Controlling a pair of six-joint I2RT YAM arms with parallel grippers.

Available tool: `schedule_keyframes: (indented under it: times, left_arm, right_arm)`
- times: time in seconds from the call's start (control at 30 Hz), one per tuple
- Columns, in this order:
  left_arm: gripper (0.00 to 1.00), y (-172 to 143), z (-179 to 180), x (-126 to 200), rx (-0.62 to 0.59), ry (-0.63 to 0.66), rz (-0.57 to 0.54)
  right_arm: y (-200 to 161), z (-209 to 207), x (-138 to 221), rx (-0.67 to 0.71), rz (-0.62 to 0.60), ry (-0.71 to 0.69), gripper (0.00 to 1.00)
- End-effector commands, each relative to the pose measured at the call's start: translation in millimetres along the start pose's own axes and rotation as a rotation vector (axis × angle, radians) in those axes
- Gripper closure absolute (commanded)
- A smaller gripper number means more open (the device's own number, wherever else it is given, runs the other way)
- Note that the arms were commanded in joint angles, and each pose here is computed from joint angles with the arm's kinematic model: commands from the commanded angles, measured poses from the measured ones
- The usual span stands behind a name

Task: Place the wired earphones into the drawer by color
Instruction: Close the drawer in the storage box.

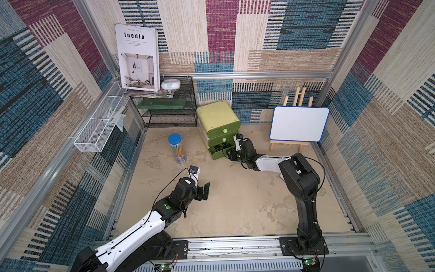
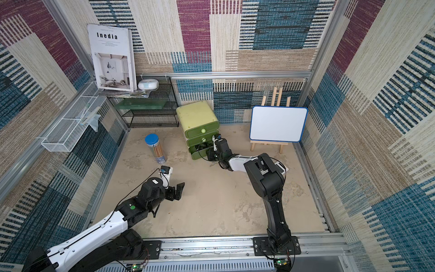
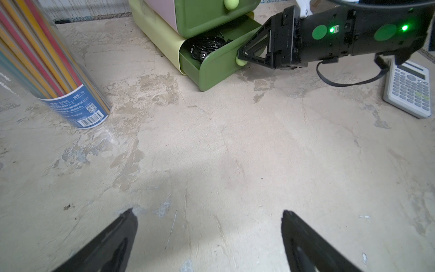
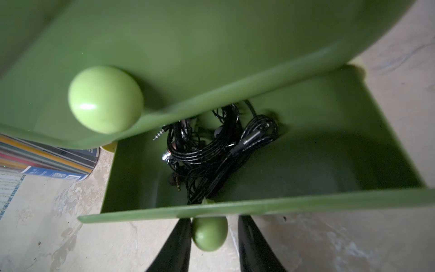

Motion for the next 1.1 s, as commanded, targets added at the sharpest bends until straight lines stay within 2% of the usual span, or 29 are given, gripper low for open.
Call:
schedule_keyframes:
  times: [0.0, 1.07]
  left_arm:
    - [0.01, 4, 3, 1, 0.001, 0.016, -0.019]
    - [0.01, 2, 2, -1, 0.002, 0.011, -0.018]
  right_arm:
    - [10, 2, -3, -0.011, -0.046, 0.004, 0.62]
    - [32, 5, -28, -0.112, -0.168, 0.035, 0.61]
Point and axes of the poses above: each gripper's point midway between its finger pads, its own x axis back along the fingers, its own z axis along the line the jaws close on, y = z × x, the point moved 2 cm from there along x, back along the fingers, and after that the axes turned 10 degrees about -x, right-handed, at the moved point
